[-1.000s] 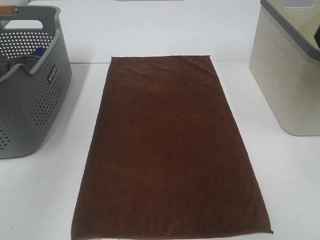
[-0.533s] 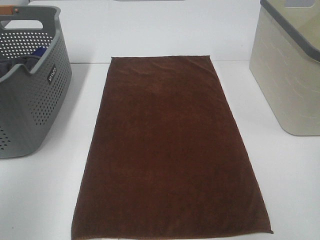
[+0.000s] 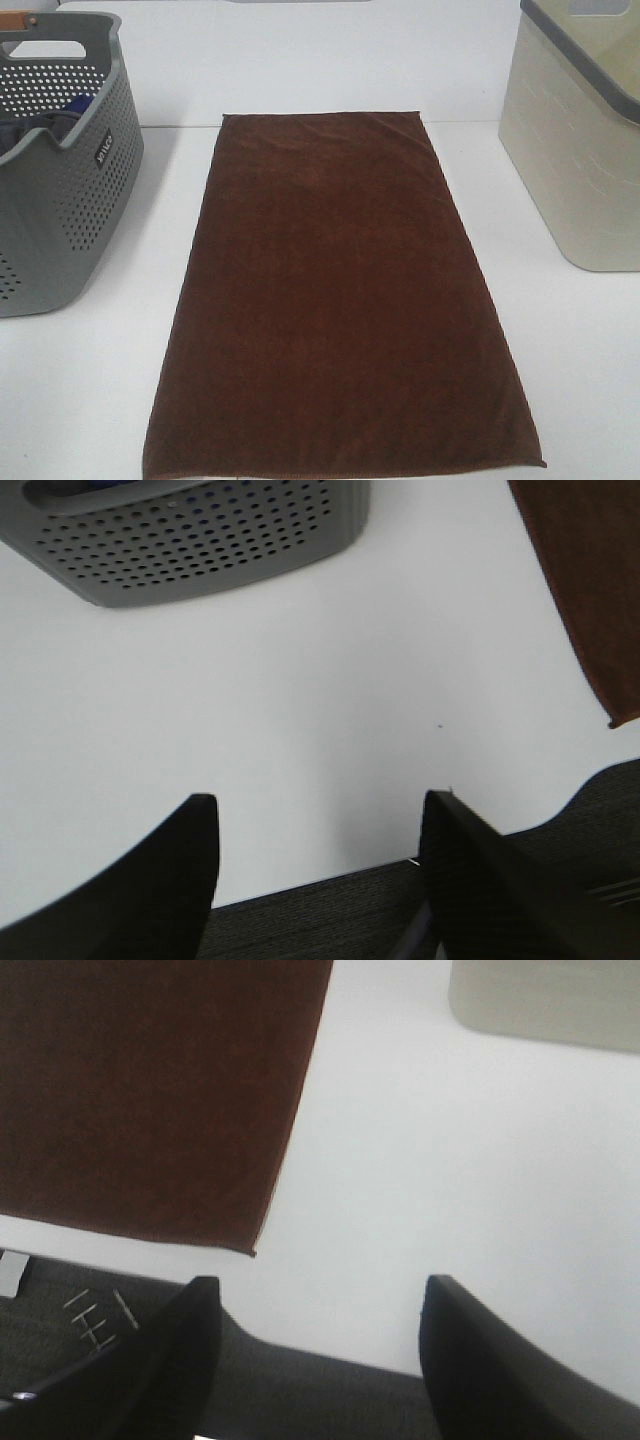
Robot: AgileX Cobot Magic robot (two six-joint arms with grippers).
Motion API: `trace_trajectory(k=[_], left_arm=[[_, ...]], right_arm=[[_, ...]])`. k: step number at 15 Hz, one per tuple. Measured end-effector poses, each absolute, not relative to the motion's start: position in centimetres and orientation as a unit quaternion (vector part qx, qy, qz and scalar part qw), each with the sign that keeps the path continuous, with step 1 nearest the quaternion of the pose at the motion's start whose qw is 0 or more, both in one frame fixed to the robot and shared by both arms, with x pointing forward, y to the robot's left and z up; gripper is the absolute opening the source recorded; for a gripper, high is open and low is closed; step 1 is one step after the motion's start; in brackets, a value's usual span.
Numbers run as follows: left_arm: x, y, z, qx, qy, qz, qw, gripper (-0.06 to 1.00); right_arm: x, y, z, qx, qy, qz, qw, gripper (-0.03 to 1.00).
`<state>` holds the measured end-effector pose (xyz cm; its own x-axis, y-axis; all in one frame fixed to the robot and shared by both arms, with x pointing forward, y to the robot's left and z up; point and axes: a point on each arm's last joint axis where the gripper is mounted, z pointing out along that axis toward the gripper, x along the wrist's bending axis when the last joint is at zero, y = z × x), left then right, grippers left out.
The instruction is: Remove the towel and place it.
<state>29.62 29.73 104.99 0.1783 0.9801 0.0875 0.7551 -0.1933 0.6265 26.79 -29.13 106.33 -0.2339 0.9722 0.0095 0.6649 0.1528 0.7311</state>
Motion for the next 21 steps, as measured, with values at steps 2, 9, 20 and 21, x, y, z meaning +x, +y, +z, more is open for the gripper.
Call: trace_trajectory(k=[2,9,20,21], left_arm=[[29.6,29.3,104.4,0.746,0.572,0.235,0.247,0.57],[29.4,28.3,104.3,0.783,0.519,0.21,0.272,0.57],[29.4,28.3,104.3,0.783,0.519,0.21,0.272,0.57],[29.4,28.3,104.3,0.783,0.519,0.21,0.272,0.57]], right_arm=[[25.5,-29.4,106.1,0.549,0.711,0.347,0.27,0.57],[24.9,-29.4,105.2,0.53,0.705,0.375,0.285,0.57],[24.9,-29.4,105.2,0.529,0.706,0.375,0.286,0.57],[24.9,-29.4,105.2,0.529,0.706,0.375,0.286,0.57]])
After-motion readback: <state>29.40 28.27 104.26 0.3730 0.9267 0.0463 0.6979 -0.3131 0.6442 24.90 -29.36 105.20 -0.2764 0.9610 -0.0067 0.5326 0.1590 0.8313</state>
